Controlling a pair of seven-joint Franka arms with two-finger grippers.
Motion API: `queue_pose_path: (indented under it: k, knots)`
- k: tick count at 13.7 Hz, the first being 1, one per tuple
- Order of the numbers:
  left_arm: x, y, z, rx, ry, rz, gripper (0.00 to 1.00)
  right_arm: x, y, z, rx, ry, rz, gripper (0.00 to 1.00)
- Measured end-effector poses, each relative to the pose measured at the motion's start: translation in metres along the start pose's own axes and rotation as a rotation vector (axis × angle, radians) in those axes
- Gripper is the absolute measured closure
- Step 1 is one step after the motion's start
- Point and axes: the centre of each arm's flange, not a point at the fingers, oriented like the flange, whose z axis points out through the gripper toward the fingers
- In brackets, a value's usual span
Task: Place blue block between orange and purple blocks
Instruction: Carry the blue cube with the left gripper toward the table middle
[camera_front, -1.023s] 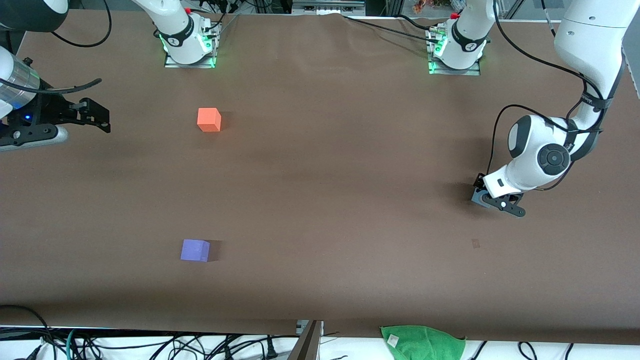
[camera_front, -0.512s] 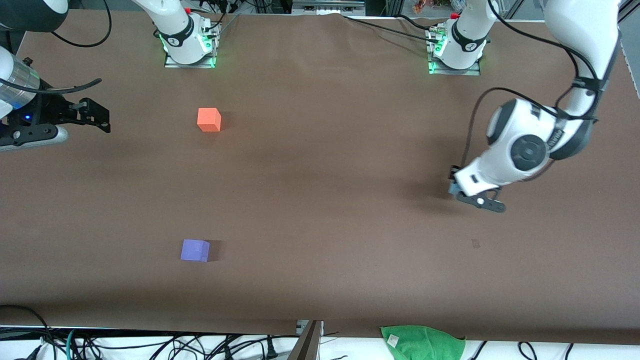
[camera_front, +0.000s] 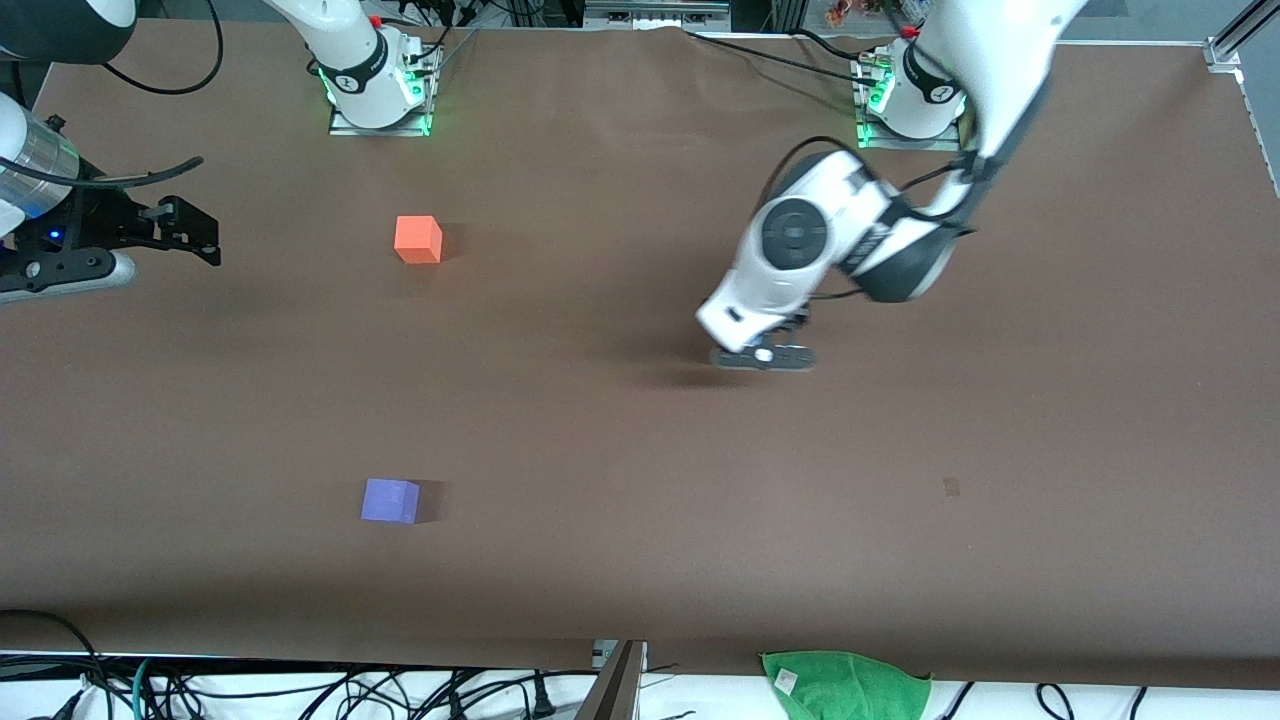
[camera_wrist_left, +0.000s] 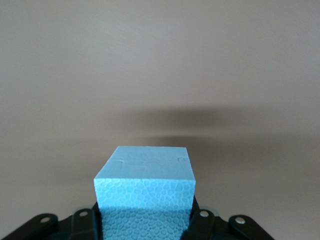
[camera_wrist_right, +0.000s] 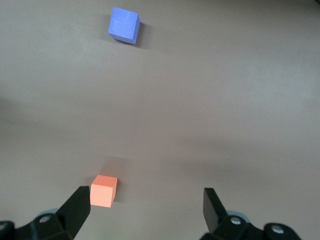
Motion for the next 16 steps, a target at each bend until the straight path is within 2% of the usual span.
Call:
queue_pose_path:
  k: [3, 5, 7, 8, 12, 16]
  knots:
    - [-0.012, 0.062, 0.058, 0.013, -0.013, 0.008, 0.42, 0.000, 0.000, 0.000, 0.000, 0.000, 0.000, 0.00]
    - [-0.019, 0.081, 0.091, 0.028, -0.006, 0.022, 0.42, 0.000, 0.000, 0.000, 0.001, 0.000, 0.000, 0.00]
    - [-0.018, 0.086, 0.105, 0.009, 0.004, 0.021, 0.42, 0.000, -0.001, 0.000, 0.006, 0.001, 0.000, 0.00]
    - [-0.014, 0.085, 0.103, 0.004, 0.010, 0.017, 0.36, 0.000, -0.001, 0.000, 0.007, 0.001, 0.000, 0.00]
    - [0.001, 0.082, 0.063, -0.020, 0.054, -0.001, 0.00, 0.000, -0.001, 0.000, 0.009, 0.001, 0.000, 0.00]
    - [-0.011, 0.056, -0.055, 0.072, 0.077, -0.024, 0.00, 0.001, -0.005, 0.001, 0.013, 0.001, -0.005, 0.00]
